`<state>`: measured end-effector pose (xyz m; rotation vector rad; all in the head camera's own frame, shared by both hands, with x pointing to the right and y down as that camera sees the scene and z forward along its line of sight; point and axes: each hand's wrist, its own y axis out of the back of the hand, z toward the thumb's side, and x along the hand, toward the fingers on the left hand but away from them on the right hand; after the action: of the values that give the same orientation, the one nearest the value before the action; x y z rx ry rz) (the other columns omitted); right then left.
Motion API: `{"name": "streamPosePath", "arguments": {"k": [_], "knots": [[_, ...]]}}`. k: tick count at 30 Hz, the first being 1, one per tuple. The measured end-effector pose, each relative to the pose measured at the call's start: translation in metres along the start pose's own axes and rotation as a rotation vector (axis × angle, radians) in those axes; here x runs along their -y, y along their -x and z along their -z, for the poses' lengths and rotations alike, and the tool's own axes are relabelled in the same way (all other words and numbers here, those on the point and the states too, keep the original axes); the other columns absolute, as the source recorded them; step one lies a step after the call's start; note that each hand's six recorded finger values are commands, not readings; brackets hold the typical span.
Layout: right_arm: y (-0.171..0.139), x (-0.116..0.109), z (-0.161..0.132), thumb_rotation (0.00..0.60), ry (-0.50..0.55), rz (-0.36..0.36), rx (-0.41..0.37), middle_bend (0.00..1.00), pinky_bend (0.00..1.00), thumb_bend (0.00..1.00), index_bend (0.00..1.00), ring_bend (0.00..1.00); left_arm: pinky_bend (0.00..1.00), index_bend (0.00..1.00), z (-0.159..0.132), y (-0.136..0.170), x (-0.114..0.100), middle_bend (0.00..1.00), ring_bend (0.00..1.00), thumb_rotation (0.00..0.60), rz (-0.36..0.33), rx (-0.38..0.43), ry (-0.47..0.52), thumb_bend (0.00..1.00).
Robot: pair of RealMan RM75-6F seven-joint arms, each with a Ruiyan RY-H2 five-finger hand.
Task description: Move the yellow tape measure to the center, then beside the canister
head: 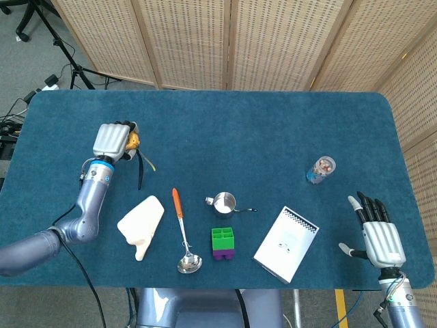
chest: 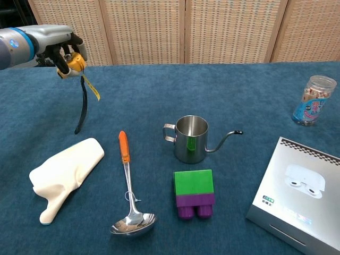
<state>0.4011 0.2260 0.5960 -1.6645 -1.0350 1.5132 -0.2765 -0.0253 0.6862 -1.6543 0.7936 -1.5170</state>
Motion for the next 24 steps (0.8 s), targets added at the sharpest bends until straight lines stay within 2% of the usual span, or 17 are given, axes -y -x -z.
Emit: {"name": "streamPosePath", "arguments": {"k": [11, 15, 24], "knots": [[0.0, -0.01, 0.006, 0.6, 0.017, 0.03, 0.009, 0.0, 0.0, 0.03, 0.0, 0.0, 0.48, 0.85, -0.079, -0.027, -0.003, 0.47, 0.49, 0.6, -0.015, 0.081, 0.029, 0.45], [-0.003, -0.016, 0.003, 0.6, 0.024, 0.051, -0.012, 0.0, 0.0, 0.03, 0.0, 0.0, 0.48, 0.85, -0.112, -0.035, 0.004, 0.47, 0.49, 0.6, 0.004, 0.108, 0.036, 0.45], [-0.005, -0.019, 0.001, 0.6, 0.035, 0.062, -0.024, 0.0, 0.0, 0.03, 0.0, 0.0, 0.48, 0.85, -0.16, -0.04, 0.028, 0.47, 0.49, 0.6, 0.066, 0.151, 0.024, 0.45]]}}
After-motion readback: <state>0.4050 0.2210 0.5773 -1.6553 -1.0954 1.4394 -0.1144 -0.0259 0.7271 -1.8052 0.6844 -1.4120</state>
